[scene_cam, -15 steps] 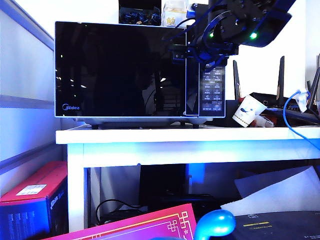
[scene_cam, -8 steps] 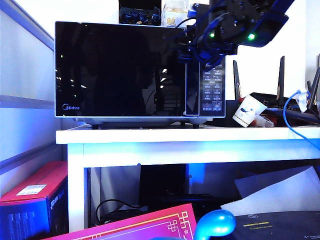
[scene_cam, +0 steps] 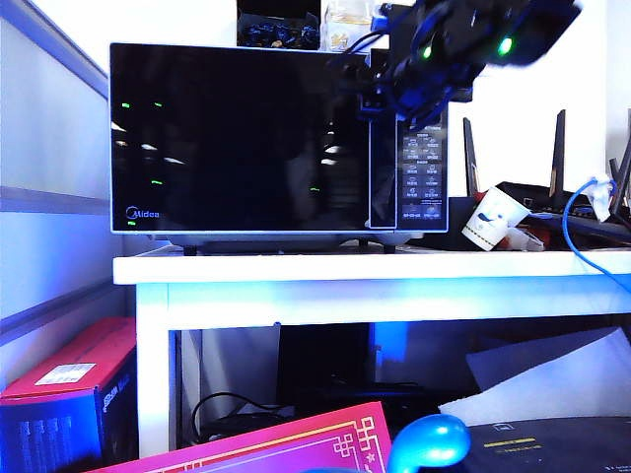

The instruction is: Open the microwave door, place the box of snacks from the top of the microwave inside, then close the microwave door.

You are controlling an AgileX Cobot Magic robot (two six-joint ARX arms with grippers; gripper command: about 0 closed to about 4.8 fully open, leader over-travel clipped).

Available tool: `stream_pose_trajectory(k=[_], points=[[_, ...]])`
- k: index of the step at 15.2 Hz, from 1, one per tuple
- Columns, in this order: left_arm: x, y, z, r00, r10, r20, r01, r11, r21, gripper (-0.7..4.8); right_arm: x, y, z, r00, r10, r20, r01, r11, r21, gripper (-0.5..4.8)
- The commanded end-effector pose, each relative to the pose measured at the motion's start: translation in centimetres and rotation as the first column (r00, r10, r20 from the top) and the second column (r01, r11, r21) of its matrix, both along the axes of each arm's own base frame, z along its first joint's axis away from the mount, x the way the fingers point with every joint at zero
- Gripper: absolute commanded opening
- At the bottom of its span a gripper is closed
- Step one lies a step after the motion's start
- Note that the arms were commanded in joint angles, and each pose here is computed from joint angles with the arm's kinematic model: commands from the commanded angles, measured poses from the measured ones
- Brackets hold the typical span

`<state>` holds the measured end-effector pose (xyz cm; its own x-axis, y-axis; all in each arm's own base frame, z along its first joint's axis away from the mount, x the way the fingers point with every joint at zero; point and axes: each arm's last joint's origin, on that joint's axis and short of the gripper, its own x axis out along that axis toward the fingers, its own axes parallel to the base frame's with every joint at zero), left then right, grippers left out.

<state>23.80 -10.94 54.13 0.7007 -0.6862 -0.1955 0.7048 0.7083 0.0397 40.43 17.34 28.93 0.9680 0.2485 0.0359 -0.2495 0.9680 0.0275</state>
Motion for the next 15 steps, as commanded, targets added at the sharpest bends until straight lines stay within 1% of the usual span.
stream_pose_trajectory(k=[1, 2, 3, 4, 6, 8, 10, 13, 14, 15], points=[[-0.2, 0.0, 0.3, 1.000, -0.003, 0.021, 0.003, 1.000, -0.005, -0.06, -1.2, -0.4, 3.1, 0.997, -0.010, 0.077, 0.007, 0.999, 0.040, 1.66], [-0.2, 0.0, 0.3, 1.000, -0.003, 0.020, 0.003, 1.000, -0.005, -0.06, -1.3, -0.5, 3.1, 0.998, -0.006, 0.058, 0.005, 1.000, 0.031, 1.72], [-0.2, 0.0, 0.3, 1.000, -0.003, 0.020, 0.003, 1.000, -0.005, -0.06, -1.6, -0.3, 3.2, 0.998, 0.046, 0.038, -0.047, 0.999, 0.018, 3.70], [-0.2, 0.0, 0.3, 1.000, -0.003, 0.019, 0.003, 1.000, -0.005, -0.06, -1.8, -0.3, 3.4, 0.996, 0.084, 0.030, -0.084, 0.996, 0.012, 4.79], [-0.2, 0.0, 0.2, 1.000, -0.003, 0.013, 0.003, 1.000, -0.002, -0.06, -2.0, -0.4, 3.7, 0.996, 0.082, 0.023, -0.082, 0.997, 0.000, 4.79], [-0.2, 0.0, 0.2, 1.000, -0.003, 0.011, 0.003, 1.000, -0.002, -0.06, -2.7, -0.8, 4.7, 0.997, 0.065, 0.033, -0.063, 0.997, -0.044, 4.79], [-0.2, 0.1, 0.1, 1.000, -0.002, 0.006, 0.002, 1.000, 0.000, -0.06, -4.0, -1.5, 6.7, 0.997, 0.039, 0.065, -0.034, 0.995, -0.090, 4.79], [-0.2, 0.1, 0.2, 1.000, -0.003, 0.007, 0.003, 1.000, 0.000, -0.06, -5.8, -3.8, 9.9, 0.987, -0.077, 0.142, 0.092, 0.990, -0.106, 4.74], [-0.2, 0.1, 0.2, 1.000, -0.003, 0.007, 0.003, 1.000, 0.000, -0.06, -6.0, -5.1, 10.5, 0.984, -0.106, 0.143, 0.122, 0.987, -0.104, 4.25], [-0.2, 0.1, 0.2, 1.000, -0.003, 0.007, 0.003, 1.000, 0.000, -0.06, -5.9, -6.2, 10.6, 0.982, -0.135, 0.130, 0.150, 0.983, -0.107, 3.93]])
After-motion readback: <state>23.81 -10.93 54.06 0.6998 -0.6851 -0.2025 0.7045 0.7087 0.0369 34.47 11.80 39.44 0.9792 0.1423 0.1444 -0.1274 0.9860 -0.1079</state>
